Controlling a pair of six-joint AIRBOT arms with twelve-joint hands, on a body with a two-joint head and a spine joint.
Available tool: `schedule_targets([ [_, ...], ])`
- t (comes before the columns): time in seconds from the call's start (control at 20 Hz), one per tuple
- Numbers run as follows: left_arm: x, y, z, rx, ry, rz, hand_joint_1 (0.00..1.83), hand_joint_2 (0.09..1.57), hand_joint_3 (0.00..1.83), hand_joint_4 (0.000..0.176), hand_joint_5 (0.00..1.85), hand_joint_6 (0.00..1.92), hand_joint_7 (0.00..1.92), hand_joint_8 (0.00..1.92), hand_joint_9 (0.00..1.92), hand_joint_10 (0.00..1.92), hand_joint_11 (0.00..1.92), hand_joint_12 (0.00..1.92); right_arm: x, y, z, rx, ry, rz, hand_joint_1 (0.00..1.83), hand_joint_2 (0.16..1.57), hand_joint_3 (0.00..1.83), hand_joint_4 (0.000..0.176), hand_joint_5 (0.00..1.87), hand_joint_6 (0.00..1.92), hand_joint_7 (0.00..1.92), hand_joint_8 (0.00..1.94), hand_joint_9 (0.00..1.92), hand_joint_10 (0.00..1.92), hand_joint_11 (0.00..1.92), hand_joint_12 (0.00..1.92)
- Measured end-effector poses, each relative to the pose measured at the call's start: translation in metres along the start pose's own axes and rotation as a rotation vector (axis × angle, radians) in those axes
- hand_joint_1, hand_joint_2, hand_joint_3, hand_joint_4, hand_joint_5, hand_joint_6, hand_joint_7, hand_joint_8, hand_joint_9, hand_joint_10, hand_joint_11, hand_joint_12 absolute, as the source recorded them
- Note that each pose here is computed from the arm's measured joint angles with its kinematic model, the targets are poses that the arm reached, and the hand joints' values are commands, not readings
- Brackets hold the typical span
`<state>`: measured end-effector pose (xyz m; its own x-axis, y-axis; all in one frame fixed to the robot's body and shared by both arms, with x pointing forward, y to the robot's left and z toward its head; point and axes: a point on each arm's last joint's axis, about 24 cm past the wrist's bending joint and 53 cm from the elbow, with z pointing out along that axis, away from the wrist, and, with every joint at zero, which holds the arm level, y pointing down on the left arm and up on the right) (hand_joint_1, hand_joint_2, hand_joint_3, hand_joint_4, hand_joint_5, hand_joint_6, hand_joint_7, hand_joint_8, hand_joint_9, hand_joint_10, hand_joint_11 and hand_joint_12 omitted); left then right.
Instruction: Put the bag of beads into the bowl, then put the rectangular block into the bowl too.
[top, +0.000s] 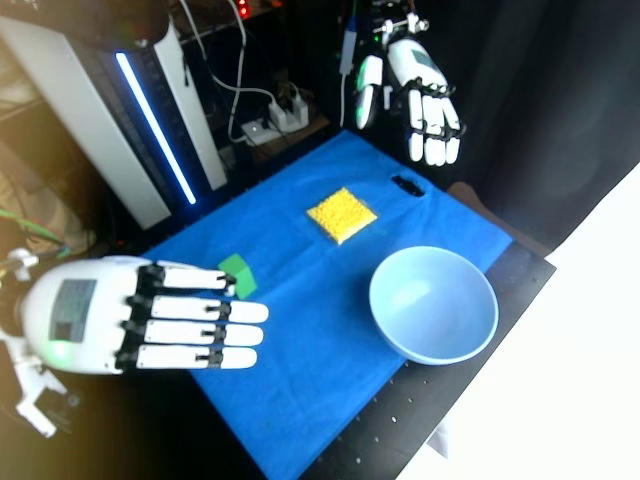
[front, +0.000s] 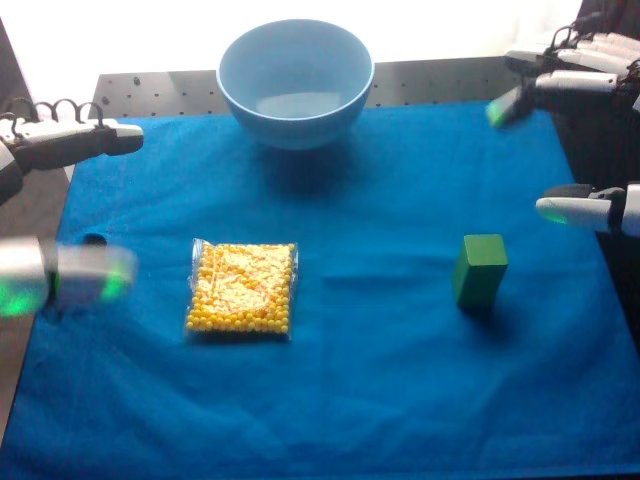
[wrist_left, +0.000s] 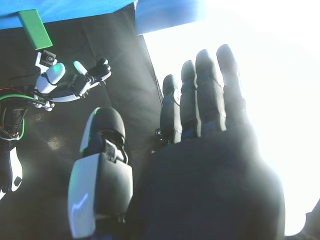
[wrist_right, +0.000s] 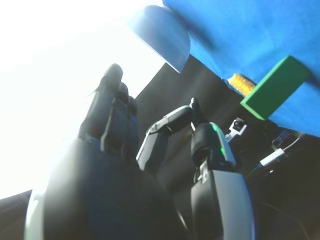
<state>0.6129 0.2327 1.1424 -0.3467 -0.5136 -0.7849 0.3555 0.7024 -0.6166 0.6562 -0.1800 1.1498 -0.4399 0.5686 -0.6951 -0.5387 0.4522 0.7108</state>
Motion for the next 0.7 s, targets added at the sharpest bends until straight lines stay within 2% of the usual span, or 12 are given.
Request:
schedule_targets([
  [0.05,0.002,-0.001,0.0,0.001,0.01,0.004,0.99,0.94,0.0,0.029,0.31,0.0,0.2,0.0,0.15,0.0,0.0,0.47,0.0,0.0,0.0,0.0,-0.001,0.0,0.81,1.09,0.0,0.086,0.28,0.0,0.2,0.0,0.12,0.01,0.04,0.17],
  [0.1,0.003,-0.002,0.002,0.003,0.016,0.004,0.96,0.93,0.0,0.038,0.32,0.0,0.2,0.0,0.13,0.0,0.0,0.39,0.001,0.0,0.001,0.0,-0.001,0.004,0.83,1.09,0.0,0.071,0.29,0.0,0.2,0.0,0.14,0.01,0.08,0.19],
  [0.15,0.005,-0.004,0.005,0.007,0.025,0.007,0.98,0.93,0.0,0.028,0.33,0.0,0.2,0.0,0.14,0.01,0.0,0.42,0.002,-0.001,0.001,0.0,0.001,0.004,0.83,1.08,0.0,0.069,0.29,0.0,0.19,0.0,0.13,0.01,0.09,0.19],
  [0.25,0.013,-0.016,0.017,0.048,0.051,0.019,0.99,0.93,0.0,0.037,0.33,0.0,0.19,0.0,0.18,0.01,0.0,0.54,0.006,-0.002,0.002,0.005,0.008,0.008,0.83,1.08,0.0,0.078,0.29,0.0,0.18,0.0,0.12,0.0,0.09,0.18],
  [0.3,0.026,-0.02,0.028,0.067,0.093,0.03,1.0,0.92,0.0,0.034,0.35,0.01,0.21,0.01,0.19,0.01,0.0,0.54,0.007,-0.003,0.002,0.007,0.012,0.007,0.8,1.07,0.0,0.079,0.3,0.01,0.18,0.0,0.14,0.01,0.1,0.19],
  [0.35,0.032,-0.023,0.033,0.074,0.114,0.033,1.03,0.91,0.0,0.045,0.35,0.0,0.22,0.0,0.2,0.01,0.0,0.58,0.007,-0.003,0.002,0.007,0.012,0.007,0.77,1.08,0.0,0.083,0.3,0.0,0.17,0.0,0.13,0.0,0.09,0.18],
  [0.4,0.048,-0.025,0.042,0.079,0.169,0.046,1.04,0.91,0.0,0.059,0.36,0.0,0.24,0.0,0.22,0.01,0.0,0.63,0.007,-0.003,0.002,0.008,0.01,0.007,0.76,1.08,0.0,0.081,0.3,0.0,0.17,0.0,0.13,0.0,0.08,0.18],
  [0.45,0.054,-0.026,0.046,0.079,0.192,0.055,1.04,0.9,0.0,0.079,0.34,0.0,0.24,0.0,0.24,0.01,0.0,0.66,0.007,-0.004,0.002,0.01,0.009,0.008,0.78,1.08,0.0,0.078,0.29,0.0,0.16,0.0,0.12,0.0,0.07,0.18],
  [0.5,0.059,-0.026,0.049,0.076,0.215,0.072,1.06,0.89,0.0,0.059,0.35,0.0,0.26,0.0,0.25,0.01,0.0,0.71,0.006,-0.004,0.002,0.01,0.01,0.008,0.82,1.07,0.0,0.098,0.3,0.0,0.14,0.0,0.08,0.0,0.04,0.16],
  [0.55,0.061,-0.026,0.05,0.075,0.225,0.08,1.02,0.86,0.0,0.056,0.36,0.0,0.28,0.0,0.28,0.01,0.0,0.82,0.006,-0.004,0.002,0.01,0.01,0.006,0.84,1.06,0.0,0.096,0.31,0.0,0.14,0.0,0.08,0.0,0.02,0.16],
  [0.65,0.066,-0.023,0.059,0.074,0.256,0.093,0.94,0.85,0.0,0.067,0.36,0.0,0.3,0.0,0.35,0.01,0.0,1.02,0.004,-0.006,0.002,0.014,0.005,0.004,0.85,1.06,0.0,0.107,0.3,0.0,0.14,0.0,0.08,0.0,0.01,0.16],
  [0.7,0.07,-0.022,0.063,0.071,0.272,0.09,0.93,0.85,0.0,0.073,0.36,0.0,0.32,0.0,0.37,0.01,0.0,1.09,0.004,-0.005,0.002,0.013,0.007,0.004,0.84,1.07,0.0,0.101,0.3,0.0,0.14,0.0,0.07,0.0,0.0,0.16],
])
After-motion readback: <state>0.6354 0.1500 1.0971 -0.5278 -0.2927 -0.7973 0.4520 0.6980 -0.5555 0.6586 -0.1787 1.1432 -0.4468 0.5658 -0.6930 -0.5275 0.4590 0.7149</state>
